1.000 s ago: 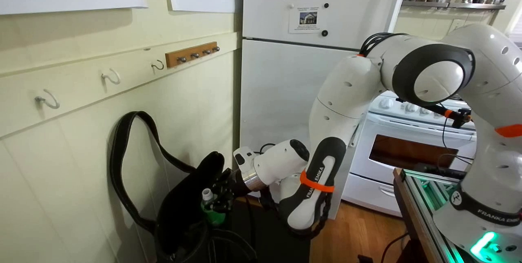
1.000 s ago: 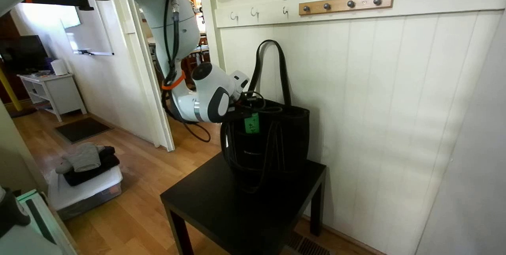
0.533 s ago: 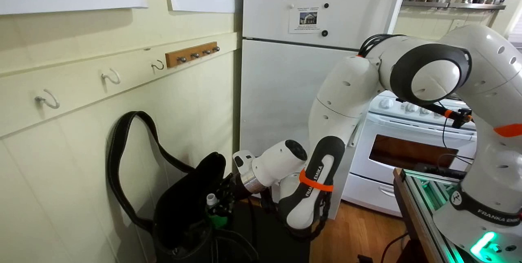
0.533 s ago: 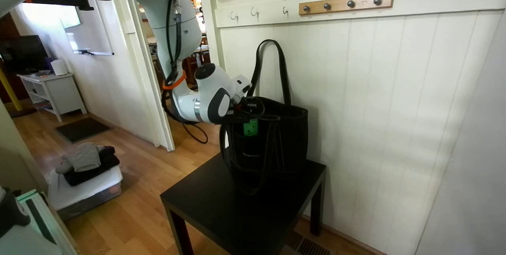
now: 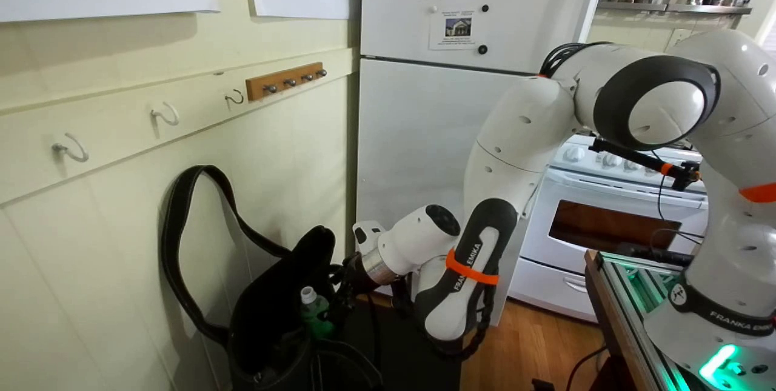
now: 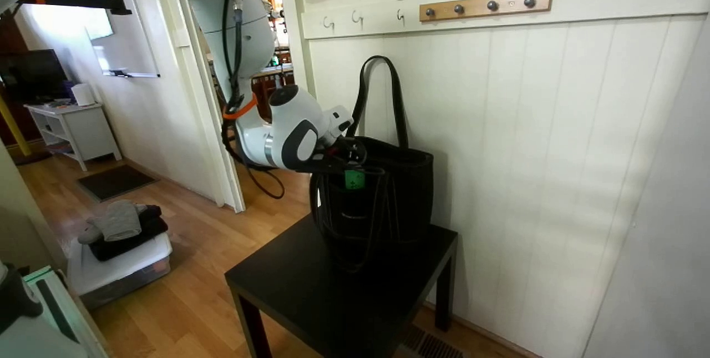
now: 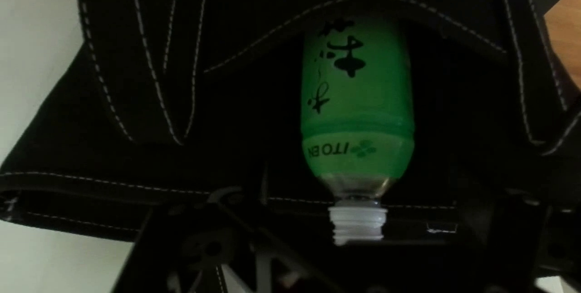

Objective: Remove the green bottle from the big pocket to the small pocket in the front of the bag

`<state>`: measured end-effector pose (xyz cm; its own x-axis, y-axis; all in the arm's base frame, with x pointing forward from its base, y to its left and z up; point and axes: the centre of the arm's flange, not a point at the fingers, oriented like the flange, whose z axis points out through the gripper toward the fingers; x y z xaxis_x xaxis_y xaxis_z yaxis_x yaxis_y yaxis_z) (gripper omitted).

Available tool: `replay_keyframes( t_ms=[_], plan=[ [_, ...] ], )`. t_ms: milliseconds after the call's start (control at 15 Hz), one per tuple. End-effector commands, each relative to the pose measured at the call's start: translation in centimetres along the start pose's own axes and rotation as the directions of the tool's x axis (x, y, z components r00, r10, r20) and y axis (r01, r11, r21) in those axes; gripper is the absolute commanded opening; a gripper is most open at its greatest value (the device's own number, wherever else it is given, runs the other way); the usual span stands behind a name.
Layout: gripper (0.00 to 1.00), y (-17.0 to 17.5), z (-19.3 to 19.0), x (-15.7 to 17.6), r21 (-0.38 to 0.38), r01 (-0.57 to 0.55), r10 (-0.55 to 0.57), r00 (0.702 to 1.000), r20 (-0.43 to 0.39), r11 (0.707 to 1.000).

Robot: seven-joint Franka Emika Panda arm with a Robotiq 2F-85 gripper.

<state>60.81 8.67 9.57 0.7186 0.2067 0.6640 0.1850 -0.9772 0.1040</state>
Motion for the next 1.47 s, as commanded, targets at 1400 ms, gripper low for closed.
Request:
replay_keyframes(
  t_ms=[1400],
  plan=[
    [1.00,-2.7,-9.7,-0.2,-0.106,-0.198,0.223,0.801,0.555,0.975]
  ],
)
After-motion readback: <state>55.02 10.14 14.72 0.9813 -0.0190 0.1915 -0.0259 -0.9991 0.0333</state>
